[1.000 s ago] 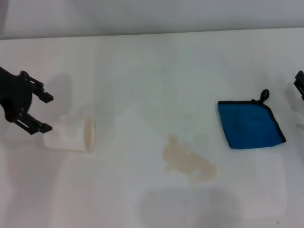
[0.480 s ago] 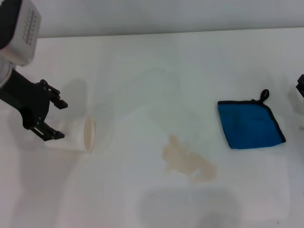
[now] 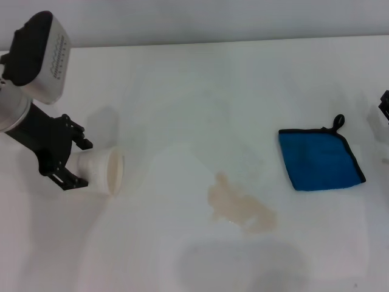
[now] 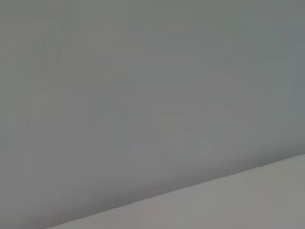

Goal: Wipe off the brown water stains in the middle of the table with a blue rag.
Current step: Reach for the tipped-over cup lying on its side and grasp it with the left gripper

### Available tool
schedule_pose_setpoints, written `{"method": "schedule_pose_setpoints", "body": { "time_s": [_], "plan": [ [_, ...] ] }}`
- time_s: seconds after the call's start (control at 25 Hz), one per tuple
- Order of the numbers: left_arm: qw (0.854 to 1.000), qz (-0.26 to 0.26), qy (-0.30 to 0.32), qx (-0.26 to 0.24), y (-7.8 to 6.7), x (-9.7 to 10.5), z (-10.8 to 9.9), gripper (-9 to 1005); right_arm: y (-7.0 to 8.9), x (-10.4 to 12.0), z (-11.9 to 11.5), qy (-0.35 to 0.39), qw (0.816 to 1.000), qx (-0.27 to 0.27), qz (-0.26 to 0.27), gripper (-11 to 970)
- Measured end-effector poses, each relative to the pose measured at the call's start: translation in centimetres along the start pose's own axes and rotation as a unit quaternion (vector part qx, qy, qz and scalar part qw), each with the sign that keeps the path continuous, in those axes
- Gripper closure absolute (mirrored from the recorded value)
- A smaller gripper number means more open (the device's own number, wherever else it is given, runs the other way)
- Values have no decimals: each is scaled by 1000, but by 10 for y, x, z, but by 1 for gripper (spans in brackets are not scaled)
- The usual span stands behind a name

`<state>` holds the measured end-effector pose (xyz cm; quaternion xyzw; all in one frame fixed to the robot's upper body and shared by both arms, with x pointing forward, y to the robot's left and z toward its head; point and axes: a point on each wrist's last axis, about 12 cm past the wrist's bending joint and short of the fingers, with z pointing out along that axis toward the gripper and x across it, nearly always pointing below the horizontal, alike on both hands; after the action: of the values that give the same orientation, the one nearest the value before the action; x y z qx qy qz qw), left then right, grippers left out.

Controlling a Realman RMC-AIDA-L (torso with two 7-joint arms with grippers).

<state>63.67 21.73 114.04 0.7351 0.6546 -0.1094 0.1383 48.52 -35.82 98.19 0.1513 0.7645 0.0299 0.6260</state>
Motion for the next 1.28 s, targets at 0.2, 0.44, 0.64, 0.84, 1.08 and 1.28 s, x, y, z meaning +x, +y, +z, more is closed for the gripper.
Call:
{"method": "schedule_pose_setpoints", "body": {
  "time_s": [0.2, 0.44, 0.64, 0.84, 1.08, 1.28],
  "plan": [
    [1000, 5, 1, -1, 0, -2, 6, 170, -1, 0, -1, 0, 1000, 1, 0, 121],
    [1000, 3, 3, -5, 0, 0, 11, 171, -1, 1, -2, -1, 1000, 1, 0, 121],
    [1000, 4, 3, -7, -2, 0, 18, 171, -2, 1, -3, -1, 1000, 2, 0, 121],
    [1000, -3, 3, -8, -3, 2, 22, 172, -2, 1, -3, 0, 1000, 3, 1, 121],
    [1000, -12, 2, -14, -3, 3, 23, 172, -2, 2, -3, 1, 1000, 3, 1, 121],
    [1000, -18, 2, -15, -4, 3, 26, 178, -2, 2, -3, 1, 1000, 3, 1, 121]
  ]
}}
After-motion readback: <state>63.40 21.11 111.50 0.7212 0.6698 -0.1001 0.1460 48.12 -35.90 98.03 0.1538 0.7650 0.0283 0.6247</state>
